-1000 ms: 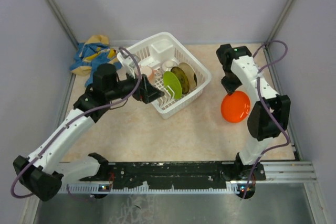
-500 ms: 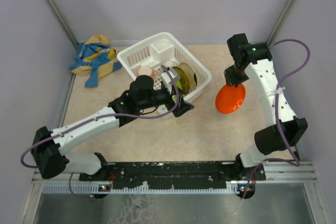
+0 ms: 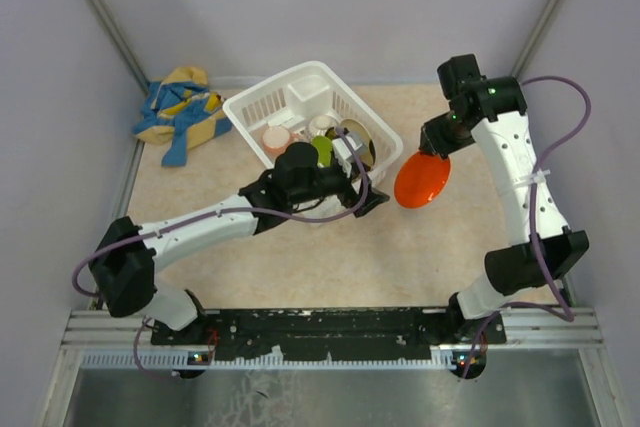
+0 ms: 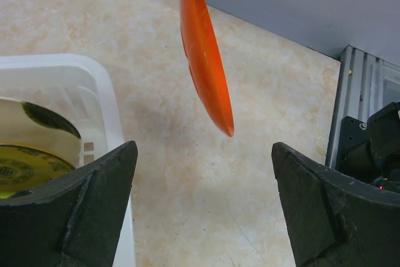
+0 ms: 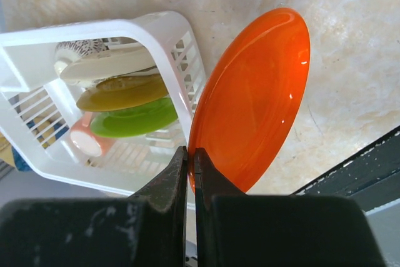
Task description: Load the mixed dishes into the dish rack
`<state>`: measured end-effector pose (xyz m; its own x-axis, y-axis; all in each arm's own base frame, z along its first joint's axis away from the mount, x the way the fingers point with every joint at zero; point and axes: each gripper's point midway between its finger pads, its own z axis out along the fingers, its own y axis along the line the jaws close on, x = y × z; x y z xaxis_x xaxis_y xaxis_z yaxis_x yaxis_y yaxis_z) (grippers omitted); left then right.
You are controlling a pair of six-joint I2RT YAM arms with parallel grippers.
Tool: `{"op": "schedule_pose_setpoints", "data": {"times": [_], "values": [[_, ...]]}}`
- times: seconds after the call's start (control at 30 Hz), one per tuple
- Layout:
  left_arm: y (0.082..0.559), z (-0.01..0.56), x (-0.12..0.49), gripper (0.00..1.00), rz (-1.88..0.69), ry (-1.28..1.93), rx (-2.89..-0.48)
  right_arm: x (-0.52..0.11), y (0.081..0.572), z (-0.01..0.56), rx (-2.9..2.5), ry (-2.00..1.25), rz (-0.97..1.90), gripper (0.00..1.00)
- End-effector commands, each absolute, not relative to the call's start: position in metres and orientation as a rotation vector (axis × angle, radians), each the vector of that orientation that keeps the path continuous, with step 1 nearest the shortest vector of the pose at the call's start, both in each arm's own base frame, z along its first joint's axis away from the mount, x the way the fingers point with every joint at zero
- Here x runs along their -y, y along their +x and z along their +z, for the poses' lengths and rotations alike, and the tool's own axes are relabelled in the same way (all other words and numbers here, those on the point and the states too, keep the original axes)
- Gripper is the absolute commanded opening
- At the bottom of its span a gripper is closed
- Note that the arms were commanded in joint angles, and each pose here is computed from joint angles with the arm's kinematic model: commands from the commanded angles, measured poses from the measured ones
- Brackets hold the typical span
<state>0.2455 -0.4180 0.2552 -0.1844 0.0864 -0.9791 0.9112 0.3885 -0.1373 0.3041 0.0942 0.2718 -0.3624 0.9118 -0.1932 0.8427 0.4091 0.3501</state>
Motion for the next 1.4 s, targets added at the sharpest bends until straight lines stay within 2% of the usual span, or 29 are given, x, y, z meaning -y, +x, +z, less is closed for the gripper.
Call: {"op": "schedule_pose_setpoints", "data": {"times": [0.0, 0.4, 0.5, 0.8, 1.0, 1.17, 1.27, 1.37], "values": [[0.239, 0.291, 0.437, 0.94, -1.054, 0.896, -1.469, -0.1, 0.305, 0.299, -2.254, 1.516, 0.378, 0.0], [0.249, 0.286, 0.462, 0.9, -1.099, 0.873, -1.502, -0.109, 0.308, 0.322, -2.227, 1.503, 0.49, 0.0], [0.253, 0.285, 0.466, 0.86, -1.097, 0.86, -1.506, -0.11, 0.306, 0.326, -2.219, 1.504, 0.512, 0.0], [0.262, 0.279, 0.482, 0.54, -1.125, 0.835, -1.527, -0.112, 0.301, 0.328, -2.236, 1.487, 0.535, 0.0], [0.267, 0.273, 0.489, 0.21, -1.135, 0.822, -1.555, -0.11, 0.3, 0.334, -2.227, 1.459, 0.539, 0.0], [0.272, 0.271, 0.49, 0.08, -1.11, 0.814, -1.578, -0.108, 0.301, 0.338, -2.216, 1.419, 0.535, 0.0], [0.277, 0.27, 0.488, 0.01, -1.078, 0.799, -1.593, -0.106, 0.301, 0.342, -2.21, 1.393, 0.537, 0.12], [0.285, 0.267, 0.485, 0.0, -1.031, 0.78, -1.624, -0.106, 0.3, 0.348, -2.202, 1.36, 0.549, 0.43]]}}
